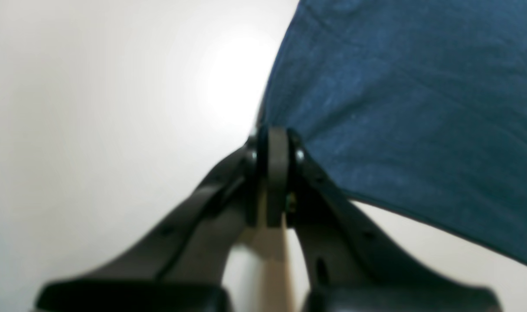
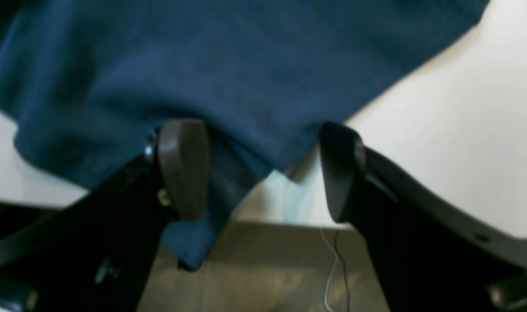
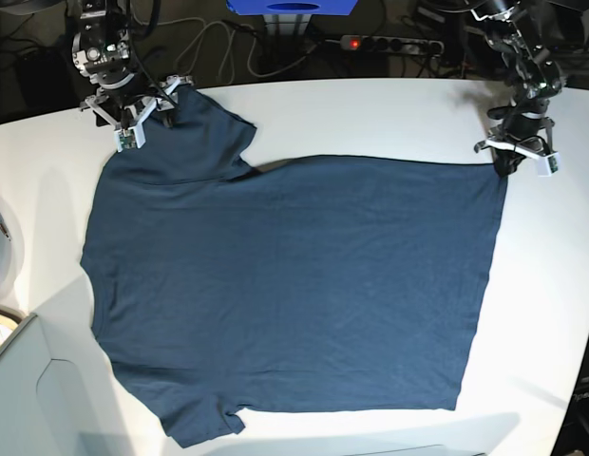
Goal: Fold the T-shirt properly
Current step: 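Grasp the shoulder edges of the blue shirt with both grippers, then lift and pull the shoulder edge toward the hem with both grippers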
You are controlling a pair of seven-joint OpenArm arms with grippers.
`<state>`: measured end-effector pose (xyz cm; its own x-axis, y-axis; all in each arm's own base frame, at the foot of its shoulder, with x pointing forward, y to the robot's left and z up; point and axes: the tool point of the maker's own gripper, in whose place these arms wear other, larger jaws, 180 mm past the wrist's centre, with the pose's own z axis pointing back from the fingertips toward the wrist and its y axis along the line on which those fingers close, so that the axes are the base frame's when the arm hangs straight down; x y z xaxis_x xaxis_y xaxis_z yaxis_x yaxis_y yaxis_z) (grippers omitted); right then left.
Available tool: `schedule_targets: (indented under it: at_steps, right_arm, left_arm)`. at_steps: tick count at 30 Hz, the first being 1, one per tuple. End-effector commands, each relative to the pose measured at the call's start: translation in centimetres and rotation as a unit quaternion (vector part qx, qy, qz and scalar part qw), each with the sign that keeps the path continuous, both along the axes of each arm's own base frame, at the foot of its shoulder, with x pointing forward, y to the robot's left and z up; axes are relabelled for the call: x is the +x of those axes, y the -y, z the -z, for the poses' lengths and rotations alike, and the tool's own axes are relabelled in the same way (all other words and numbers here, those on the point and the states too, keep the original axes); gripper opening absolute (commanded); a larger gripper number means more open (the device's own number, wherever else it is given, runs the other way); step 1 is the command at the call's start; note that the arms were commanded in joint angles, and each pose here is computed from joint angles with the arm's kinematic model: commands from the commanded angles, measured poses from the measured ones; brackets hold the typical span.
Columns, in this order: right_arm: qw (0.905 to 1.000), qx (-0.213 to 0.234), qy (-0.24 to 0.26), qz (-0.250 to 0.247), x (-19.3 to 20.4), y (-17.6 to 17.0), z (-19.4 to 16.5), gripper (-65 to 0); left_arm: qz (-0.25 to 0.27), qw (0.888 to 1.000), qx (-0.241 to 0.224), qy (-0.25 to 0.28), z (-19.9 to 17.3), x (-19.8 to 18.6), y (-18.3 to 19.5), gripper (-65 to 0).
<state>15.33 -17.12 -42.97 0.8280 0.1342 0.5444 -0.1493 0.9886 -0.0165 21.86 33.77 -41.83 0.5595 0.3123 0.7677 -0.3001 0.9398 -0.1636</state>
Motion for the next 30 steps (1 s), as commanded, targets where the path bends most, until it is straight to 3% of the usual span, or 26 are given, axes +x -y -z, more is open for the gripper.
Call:
schedule_targets:
  at_steps: [1,4,7,13,21,27,30]
  right_arm:
    - [0.9997,-0.008,-0.024,-0.008,-1.1,0.3,0.6,-30.5]
    - [0.9996,-0.008,-0.024,-0.008,-1.1,0.4,0.6,-43.4]
    - [0.9995,-0.013,-0.025,-0.012,-1.3,0.6,0.5,-64.4]
    - [0.9996,-0.018,-0.006,-0.019,-0.9,0.8,-0.8,-64.8]
    - [0.9966,-0.055,0.060,-0.015,0.4,2.7,-6.3,-64.8]
    - [0.9953,-0.074,0.062,-0.009,-0.5,4.1,-7.4,-64.8]
    - [0.9954,-0.073,0.046,-0.043,-1.5,3.8,-7.0,-64.8]
  left_arm:
    - [0.001,1.000,0.009,-0.018,0.2,-0.8,-0.5,-65.0]
    - [0.002,1.000,0.009,-0.019,0.2,-0.9,-0.5,-65.0]
    - [0.001,1.000,0.008,-0.023,0.4,-1.3,-0.5,-65.0]
    - [0.003,1.000,0.008,-0.025,0.4,-2.0,0.0,-65.0]
    - [0.025,0.999,0.033,-0.006,-2.3,-3.0,1.8,-65.0]
    - [0.035,0.998,0.050,-0.002,-4.6,-5.6,3.6,-65.0]
    - [0.020,0.998,0.057,0.002,-5.8,-7.1,4.0,-65.0]
